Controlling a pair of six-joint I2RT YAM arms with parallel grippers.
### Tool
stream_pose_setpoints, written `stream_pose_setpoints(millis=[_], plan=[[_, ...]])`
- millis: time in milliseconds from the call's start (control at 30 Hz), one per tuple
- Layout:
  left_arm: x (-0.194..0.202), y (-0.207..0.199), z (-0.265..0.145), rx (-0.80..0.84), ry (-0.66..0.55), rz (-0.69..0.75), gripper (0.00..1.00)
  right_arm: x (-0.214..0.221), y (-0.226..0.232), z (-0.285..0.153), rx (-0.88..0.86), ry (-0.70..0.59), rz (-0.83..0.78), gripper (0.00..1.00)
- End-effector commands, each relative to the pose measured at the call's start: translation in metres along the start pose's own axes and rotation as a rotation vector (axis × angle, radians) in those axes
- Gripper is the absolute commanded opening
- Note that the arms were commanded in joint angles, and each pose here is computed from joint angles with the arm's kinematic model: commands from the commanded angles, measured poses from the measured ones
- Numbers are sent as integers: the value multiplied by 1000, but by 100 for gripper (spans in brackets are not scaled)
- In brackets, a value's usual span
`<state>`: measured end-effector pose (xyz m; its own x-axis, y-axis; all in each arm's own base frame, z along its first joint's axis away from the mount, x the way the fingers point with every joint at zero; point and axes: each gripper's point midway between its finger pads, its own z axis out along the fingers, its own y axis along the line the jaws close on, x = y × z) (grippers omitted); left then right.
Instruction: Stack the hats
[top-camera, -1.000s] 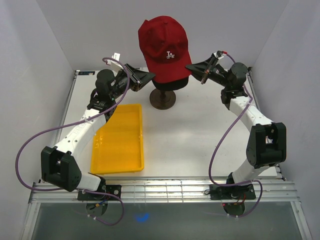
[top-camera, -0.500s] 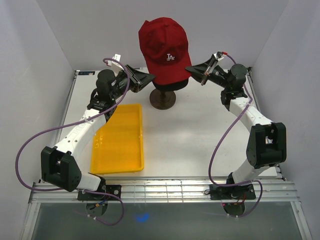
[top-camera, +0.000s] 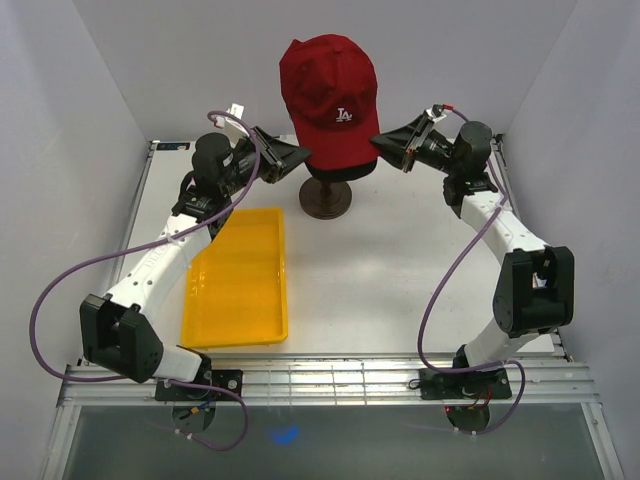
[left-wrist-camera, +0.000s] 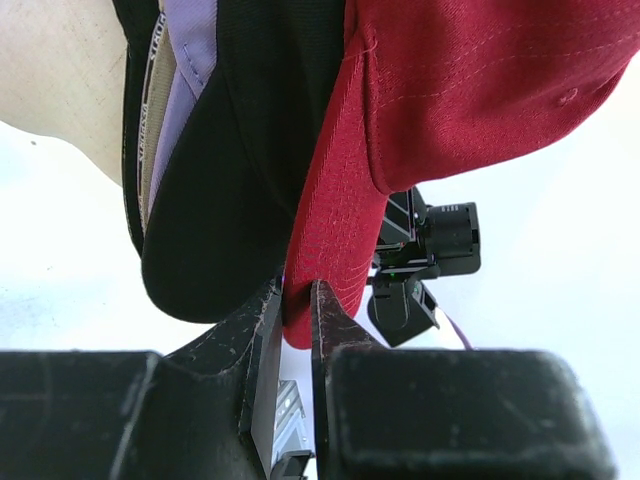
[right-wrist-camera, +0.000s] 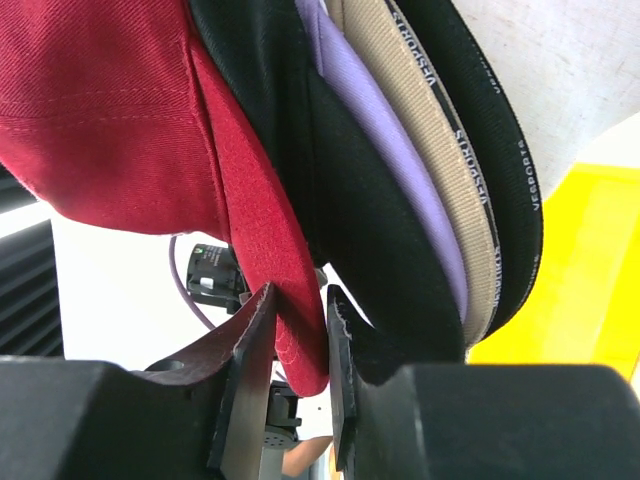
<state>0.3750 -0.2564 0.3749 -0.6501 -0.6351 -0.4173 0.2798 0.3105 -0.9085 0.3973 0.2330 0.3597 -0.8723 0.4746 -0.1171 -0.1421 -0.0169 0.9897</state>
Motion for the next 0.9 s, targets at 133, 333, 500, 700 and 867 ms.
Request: stream_pose_setpoints(millis=[133,333,500,700,867], plan=[[-6,-2,-3,-31,-18,18,7,-5,-51,-5,164,-3,93,29],[-3,4,-4,-54,-3,9,9,-10,-48,-6,183,-21,74,29],[-1,9,-8,-68,0,1,11,-13,-49,-7,209,-27,52,25],[1,14,-10,-89,10,-2,11,-17,-50,-7,235,-41,25,19],[0,18,-12,-104,12,-3,10,-22,-51,-8,266,-55,8,16]])
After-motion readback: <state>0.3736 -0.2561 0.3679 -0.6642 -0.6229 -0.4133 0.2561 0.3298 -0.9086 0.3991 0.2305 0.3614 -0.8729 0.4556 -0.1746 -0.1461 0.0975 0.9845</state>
